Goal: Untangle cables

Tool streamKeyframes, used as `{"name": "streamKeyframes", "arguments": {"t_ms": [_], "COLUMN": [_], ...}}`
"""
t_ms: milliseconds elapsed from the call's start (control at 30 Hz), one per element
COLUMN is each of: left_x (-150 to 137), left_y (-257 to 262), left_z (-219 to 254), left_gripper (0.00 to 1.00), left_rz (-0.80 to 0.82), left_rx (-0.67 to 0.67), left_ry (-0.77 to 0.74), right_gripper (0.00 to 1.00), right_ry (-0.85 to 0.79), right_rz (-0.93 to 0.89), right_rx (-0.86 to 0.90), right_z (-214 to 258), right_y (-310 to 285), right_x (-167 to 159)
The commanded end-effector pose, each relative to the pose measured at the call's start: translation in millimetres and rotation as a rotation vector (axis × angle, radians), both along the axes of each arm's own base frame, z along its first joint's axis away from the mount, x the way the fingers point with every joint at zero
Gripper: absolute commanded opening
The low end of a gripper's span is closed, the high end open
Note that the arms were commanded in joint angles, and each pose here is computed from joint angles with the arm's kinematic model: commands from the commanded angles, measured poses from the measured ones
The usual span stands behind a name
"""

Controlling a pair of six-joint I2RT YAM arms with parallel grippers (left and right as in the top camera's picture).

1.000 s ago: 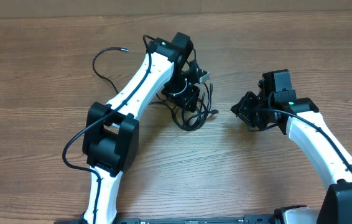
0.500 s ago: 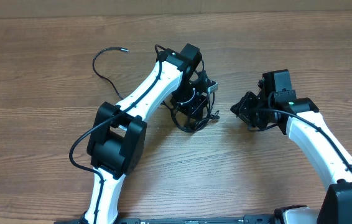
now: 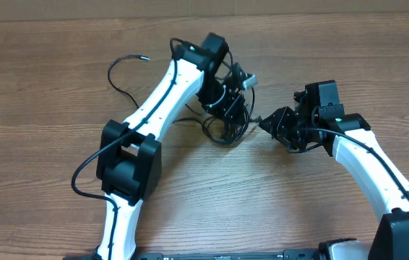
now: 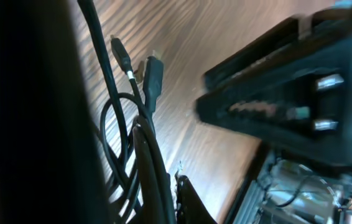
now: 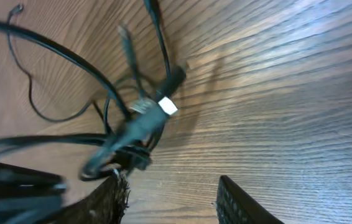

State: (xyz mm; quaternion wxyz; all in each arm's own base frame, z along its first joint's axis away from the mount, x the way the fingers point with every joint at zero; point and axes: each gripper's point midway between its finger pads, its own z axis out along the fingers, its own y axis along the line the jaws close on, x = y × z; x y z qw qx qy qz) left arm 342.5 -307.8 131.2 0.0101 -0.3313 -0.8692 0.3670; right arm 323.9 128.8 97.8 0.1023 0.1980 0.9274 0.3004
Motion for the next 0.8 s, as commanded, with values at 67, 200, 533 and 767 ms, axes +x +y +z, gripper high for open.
{"name": "streamKeyframes", "arguments": {"t_ms": [67, 200, 533, 767], "left_x": [-3.2, -3.0, -5.2, -6.9], "left_y": [-16.6, -18.0, -21.8, -23.2], "left_z": [45.7, 56.2, 90.9, 104.7], "left_gripper": [0.04, 0.04, 0.06, 0.06], "left_rz": [-0.065, -0.069, -0.085, -0.084], "left_rx": [-0.248, -0.32, -0.54, -0.617], "left_ry": [-0.002, 0.012, 0.056, 0.088], "right_gripper": [0.49, 0.5, 0.48, 0.2], "right_ry": [-0.056, -0.086, 0.016, 0.004], "right_rz": [0.09, 0.112, -0.145, -0.29], "right_rx": [0.112, 0.22, 0.266, 0.138], "right_z": [18.2, 34.8, 36.0, 21.4], "right_y": [21.7, 36.3, 28.3, 2.6], "right_x": [3.7, 8.5, 26.6, 38.6]}}
